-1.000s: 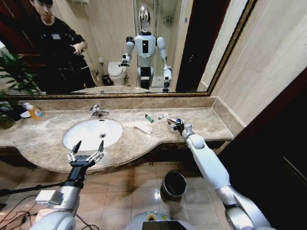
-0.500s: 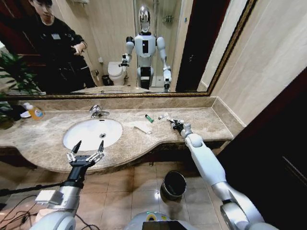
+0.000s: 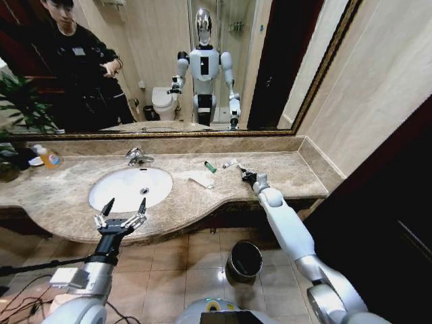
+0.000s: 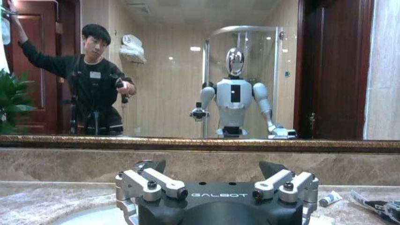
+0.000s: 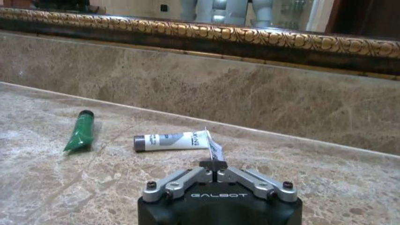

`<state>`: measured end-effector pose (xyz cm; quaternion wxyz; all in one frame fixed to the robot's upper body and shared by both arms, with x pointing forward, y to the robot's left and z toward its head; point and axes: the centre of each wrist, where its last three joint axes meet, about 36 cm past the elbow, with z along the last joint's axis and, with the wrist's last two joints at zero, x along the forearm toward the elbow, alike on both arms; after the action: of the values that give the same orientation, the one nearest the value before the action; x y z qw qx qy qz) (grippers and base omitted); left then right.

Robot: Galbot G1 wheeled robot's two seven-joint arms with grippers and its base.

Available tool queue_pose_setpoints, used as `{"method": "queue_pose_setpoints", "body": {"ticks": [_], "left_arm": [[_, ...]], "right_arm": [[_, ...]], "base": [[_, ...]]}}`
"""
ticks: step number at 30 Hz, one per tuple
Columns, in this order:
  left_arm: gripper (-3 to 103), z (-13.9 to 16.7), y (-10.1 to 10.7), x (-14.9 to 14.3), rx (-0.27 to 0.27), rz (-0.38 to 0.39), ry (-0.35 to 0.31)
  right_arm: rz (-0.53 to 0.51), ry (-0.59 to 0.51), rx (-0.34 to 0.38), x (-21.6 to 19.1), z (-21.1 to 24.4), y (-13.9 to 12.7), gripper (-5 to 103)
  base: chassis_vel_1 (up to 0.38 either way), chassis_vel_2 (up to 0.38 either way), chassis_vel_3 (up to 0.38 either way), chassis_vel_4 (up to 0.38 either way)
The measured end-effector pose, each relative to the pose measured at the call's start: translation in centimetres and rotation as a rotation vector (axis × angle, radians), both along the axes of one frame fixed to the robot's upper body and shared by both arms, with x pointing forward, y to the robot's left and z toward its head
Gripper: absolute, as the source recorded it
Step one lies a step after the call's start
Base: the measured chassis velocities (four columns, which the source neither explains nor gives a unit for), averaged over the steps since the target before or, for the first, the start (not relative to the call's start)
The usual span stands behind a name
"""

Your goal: Pick up the trash from the sink and place it in the trash bin.

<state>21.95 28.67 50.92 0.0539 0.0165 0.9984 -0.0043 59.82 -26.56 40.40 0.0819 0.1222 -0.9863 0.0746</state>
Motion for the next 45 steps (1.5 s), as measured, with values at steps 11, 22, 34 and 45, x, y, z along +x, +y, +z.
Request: {"method": "queue_pose_setpoints", "body": {"ticks": [11,22,34,45], "left_arm": [[100,0.0,0.0,0.0,0.0,0.0,0.0],[100,0.0,0.0,0.0,0.0,0.0,0.0],[100,0.0,0.0,0.0,0.0,0.0,0.0],[100,0.0,0.0,0.0,0.0,0.0,0.0]], "right_arm": [[-0.013,-0.004,0.005,-1.4,0.7,-1.0,0],[-0.058,-0.022,0.012,-5.0,1.1,-3.7,0],[-0.095,-0.017,0.004,-12.6,1.0,-6.8,0],[-0.05,0.035,0.087,-22.6,0.1,-3.9,0]], "base": [[0.0,0.0,0.0,0.0],[0.0,0.0,0.0,0.0],[0.0,0.0,0.0,0.0],[0.0,0.0,0.0,0.0]]}}
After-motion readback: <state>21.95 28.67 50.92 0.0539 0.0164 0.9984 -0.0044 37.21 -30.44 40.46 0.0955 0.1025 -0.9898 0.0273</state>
